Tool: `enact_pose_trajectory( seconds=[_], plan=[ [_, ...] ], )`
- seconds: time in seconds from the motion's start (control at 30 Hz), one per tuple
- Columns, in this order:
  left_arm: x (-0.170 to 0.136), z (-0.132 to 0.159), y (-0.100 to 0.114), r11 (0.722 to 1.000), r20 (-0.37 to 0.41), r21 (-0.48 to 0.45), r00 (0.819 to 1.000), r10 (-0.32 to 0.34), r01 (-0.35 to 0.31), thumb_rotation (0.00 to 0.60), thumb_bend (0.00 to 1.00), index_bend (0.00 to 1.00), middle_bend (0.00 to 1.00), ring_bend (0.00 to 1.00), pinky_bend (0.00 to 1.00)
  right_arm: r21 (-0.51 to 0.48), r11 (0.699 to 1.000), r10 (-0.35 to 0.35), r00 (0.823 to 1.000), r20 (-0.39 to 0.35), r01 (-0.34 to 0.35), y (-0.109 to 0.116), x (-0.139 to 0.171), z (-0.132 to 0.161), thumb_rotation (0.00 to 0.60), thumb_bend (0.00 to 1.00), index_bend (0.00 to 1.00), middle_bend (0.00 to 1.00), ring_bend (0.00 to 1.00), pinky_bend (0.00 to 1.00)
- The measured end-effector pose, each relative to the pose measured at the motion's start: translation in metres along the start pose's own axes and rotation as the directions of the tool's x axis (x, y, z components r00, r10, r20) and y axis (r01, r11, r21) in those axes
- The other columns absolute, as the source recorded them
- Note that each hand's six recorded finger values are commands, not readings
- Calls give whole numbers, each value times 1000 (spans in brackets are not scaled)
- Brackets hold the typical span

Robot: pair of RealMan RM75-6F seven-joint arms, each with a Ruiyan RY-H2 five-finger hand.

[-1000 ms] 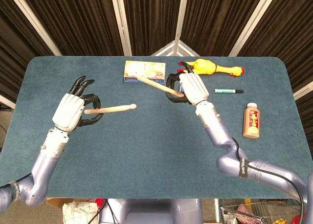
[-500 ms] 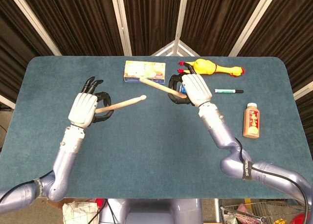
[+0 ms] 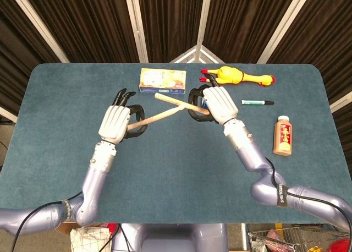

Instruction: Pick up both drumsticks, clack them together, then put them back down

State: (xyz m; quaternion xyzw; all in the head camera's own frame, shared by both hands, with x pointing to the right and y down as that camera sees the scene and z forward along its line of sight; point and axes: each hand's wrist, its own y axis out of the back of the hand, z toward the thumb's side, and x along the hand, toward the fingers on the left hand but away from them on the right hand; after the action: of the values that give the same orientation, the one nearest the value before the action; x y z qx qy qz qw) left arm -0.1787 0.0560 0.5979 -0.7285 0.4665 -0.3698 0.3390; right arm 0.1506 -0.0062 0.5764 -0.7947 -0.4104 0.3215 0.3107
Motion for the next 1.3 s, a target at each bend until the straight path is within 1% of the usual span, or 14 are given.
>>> enact_pose_trajectory(
  seconds=[0.27,0.4,0.57,1.0,1.3],
  plan=[
    [6,21,-5,1000,-13,-13,1000,6,-6,600,420,632,618,142,0,-3,1000,4,1000,-5,-4,1,2,3,600,460,697,612,396,46],
    [5,28,-9,1000,-12,-12,1000,-1,1,600,420,632,618,142,0,-4,1000,4,1000,-6,-4,1,3,4,600,461,699,612,396,46],
    [6,34,-9,1000,-13,-14,1000,11,-11,600,420,633,619,142,0,5,1000,8,1000,-10,-8,2,5,5,600,462,700,613,396,46],
    [10,35,-6,999,-38,-12,999,35,-35,600,420,634,620,142,0,18,1000,22,999,-33,-22,1,11,9,600,461,706,613,396,47],
    [8,39,-14,1000,-29,-2,999,18,-18,600,420,634,624,142,0,15,1000,27,999,-46,-26,-1,13,15,600,463,707,616,396,47]
  ],
)
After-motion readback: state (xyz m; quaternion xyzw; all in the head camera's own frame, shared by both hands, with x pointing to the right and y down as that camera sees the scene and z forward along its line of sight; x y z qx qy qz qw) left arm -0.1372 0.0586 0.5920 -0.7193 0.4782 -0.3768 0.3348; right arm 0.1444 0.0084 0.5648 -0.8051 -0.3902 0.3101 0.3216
